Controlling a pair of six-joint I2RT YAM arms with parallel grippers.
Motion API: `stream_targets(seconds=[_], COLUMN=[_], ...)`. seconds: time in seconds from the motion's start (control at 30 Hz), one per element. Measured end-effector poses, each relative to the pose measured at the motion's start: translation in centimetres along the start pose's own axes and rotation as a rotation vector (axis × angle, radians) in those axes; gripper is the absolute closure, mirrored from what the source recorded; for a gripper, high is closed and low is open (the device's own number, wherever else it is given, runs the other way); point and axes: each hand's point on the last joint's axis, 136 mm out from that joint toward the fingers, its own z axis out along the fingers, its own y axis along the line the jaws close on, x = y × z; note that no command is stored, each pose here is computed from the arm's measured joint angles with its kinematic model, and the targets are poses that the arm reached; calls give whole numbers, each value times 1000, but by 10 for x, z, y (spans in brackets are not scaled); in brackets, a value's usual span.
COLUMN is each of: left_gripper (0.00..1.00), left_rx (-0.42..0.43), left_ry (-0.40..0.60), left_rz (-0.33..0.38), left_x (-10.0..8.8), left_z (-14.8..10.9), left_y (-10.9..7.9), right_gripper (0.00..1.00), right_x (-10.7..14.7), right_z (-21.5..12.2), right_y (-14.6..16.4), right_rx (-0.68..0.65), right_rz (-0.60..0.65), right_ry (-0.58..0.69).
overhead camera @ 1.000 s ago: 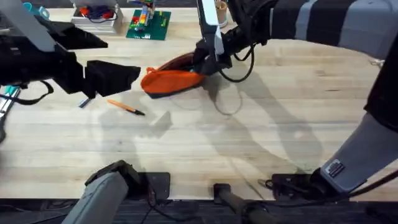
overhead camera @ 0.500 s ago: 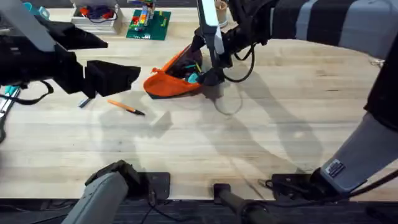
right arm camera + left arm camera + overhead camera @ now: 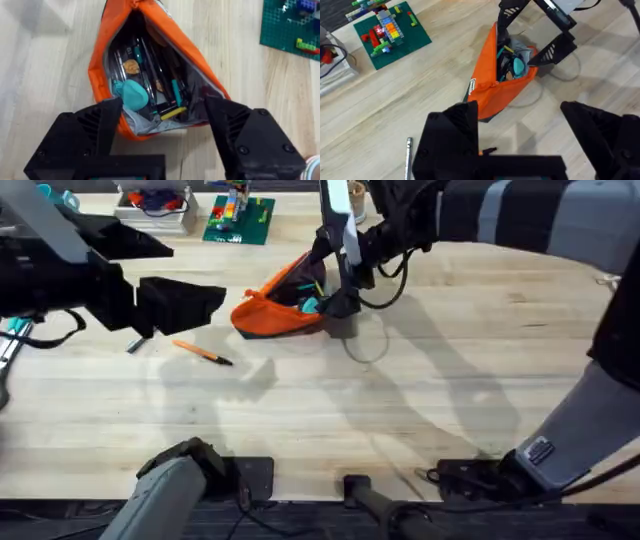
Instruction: Unzip the bag, pick up the pens from the table one at a time and place them inside, then zip the bag closed.
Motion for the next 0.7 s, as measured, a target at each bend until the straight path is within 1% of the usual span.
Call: stream_targets(seconds=[0.07,0.17,0.33,0.43,0.7], left_gripper=[6,6,6,6,6], left_rx=[0,0,0,0,0], left_ry=[0,0,0,0,0], left_rz=[0,-1,0,0,0], left_x=[0,0,0,0,0], left_z=[0,0,0,0,0], left_y=[0,0,0,0,0], right_gripper=[6,6,6,6,6], right_x=[-2,-13,-39,-49,-53], right_z=[-4,-14,-45,-65,-108], right_y=[0,0,2,6,19], right_rx=[3,12,40,50,65], right_rz=[23,43,71,97,181], right_ry=[-2,-22,-62,-70,-56])
